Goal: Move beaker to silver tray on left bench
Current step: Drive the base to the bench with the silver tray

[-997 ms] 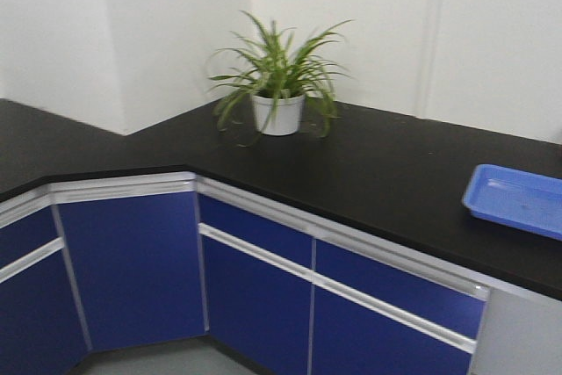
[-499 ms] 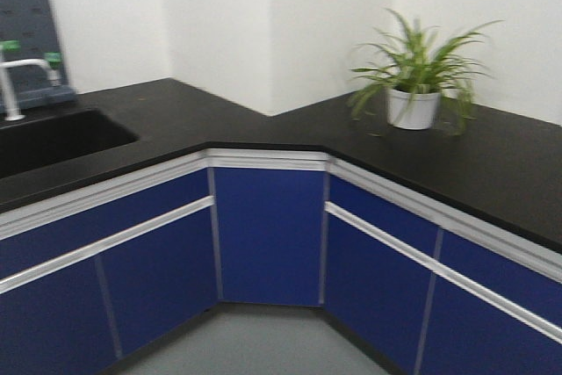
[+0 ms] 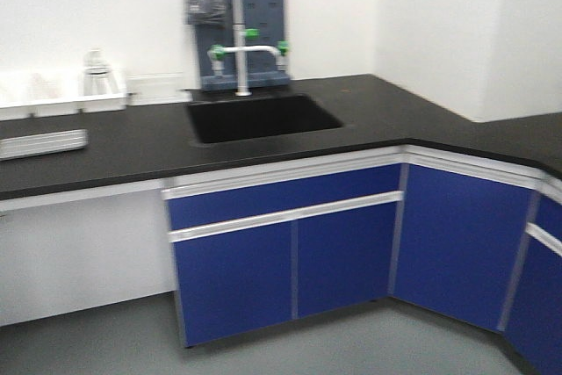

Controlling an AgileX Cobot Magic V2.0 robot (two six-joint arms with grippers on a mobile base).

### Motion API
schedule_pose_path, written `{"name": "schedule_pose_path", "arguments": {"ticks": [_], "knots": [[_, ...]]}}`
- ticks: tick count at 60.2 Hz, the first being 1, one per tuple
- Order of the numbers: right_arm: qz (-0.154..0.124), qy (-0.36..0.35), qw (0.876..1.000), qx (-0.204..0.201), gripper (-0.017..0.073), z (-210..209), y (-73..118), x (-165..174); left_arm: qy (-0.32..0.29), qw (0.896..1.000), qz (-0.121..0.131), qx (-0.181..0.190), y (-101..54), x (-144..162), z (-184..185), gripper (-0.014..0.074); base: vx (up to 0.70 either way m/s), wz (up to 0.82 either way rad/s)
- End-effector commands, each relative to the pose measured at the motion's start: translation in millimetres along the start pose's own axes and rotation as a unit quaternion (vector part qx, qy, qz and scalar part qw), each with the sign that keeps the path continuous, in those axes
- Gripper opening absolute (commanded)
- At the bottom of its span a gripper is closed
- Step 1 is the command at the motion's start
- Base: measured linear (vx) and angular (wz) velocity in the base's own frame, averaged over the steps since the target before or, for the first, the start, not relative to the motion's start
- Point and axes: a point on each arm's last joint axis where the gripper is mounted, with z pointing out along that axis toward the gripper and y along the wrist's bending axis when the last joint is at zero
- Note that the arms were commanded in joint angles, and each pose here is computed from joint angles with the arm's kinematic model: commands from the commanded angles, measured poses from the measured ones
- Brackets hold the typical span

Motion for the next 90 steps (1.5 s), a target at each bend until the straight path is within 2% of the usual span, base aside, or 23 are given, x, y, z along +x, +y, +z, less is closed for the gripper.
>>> {"name": "schedule_pose_path", "arguments": {"ticks": [1,38,90], "knots": [[-0.008,-0.052,0.999,-0.008,-0.0011,-3.5,1.7,-16.3,-0.032,0.999,-0.001,0.003,-0.7,-0.9,1.6,0.0001,-0.07,0.73],[-0.008,-0.052,0.999,-0.008,-0.0011,-3.5,1.7,-16.3,-0.032,0.999,-0.001,0.003,-0.7,-0.9,1.6,0.0001,0.09,0.55],[-0.008,-0.052,0.999,-0.008,-0.0011,-3.5,1.7,-16.3,-0.032,0.999,-0.001,0.003,-0.7,-0.9,1.6,0.0001,0.33,0.37]]}}
